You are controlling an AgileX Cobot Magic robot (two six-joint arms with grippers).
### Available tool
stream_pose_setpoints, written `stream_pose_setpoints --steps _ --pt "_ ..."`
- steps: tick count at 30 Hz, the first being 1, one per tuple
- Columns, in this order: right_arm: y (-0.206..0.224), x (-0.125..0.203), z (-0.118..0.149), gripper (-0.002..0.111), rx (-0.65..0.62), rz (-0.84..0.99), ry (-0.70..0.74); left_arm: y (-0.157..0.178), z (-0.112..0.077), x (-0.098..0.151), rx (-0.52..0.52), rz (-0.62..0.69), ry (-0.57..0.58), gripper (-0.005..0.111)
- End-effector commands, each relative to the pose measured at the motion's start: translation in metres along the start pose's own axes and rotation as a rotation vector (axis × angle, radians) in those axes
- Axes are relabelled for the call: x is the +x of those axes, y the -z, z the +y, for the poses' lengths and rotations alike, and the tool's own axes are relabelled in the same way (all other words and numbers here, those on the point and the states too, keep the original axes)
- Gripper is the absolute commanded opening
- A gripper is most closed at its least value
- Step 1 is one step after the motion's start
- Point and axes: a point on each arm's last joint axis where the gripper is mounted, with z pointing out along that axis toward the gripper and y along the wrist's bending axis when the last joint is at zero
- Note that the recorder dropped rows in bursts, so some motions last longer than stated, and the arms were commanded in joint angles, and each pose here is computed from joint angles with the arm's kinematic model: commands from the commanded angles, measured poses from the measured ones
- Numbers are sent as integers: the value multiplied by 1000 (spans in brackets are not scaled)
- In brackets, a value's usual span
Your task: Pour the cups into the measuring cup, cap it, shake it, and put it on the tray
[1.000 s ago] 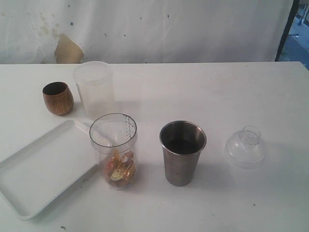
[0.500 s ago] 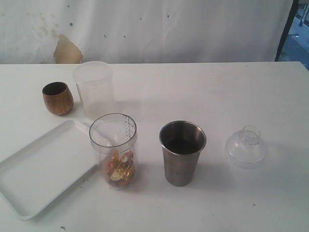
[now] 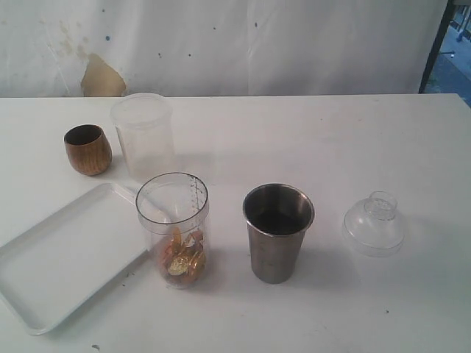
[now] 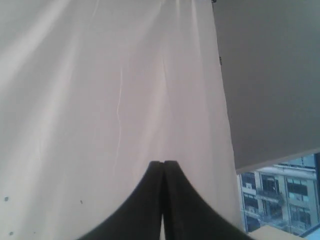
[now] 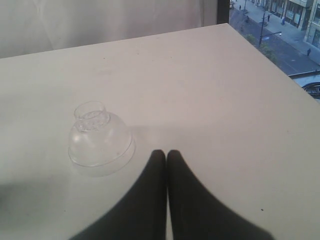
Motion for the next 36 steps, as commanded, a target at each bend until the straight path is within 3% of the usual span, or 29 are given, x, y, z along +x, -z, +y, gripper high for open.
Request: stream_pose_setpoints --steps 1,5,11,17,22,31,36 --pt "0 0 0 0 -1 -7 -1 1 -7 6 74 45 -45 0" --pt "0 0 0 0 -1 -7 -1 3 -5 8 43 36 -46 0" --pt "0 0 0 0 -1 -7 -1 17 8 21 -159 -81 -19 0" --pt "0 0 0 0 -1 -7 -1 49 7 35 -354 -154 -77 0" --pt "0 0 0 0 -1 -7 -1 81 8 54 -552 -171 -51 0" --pt "0 0 0 0 -1 -7 -17 112 -3 82 -646 78 -79 0" --pt "0 0 0 0 -1 -7 -19 116 -1 96 -679 231 -36 0"
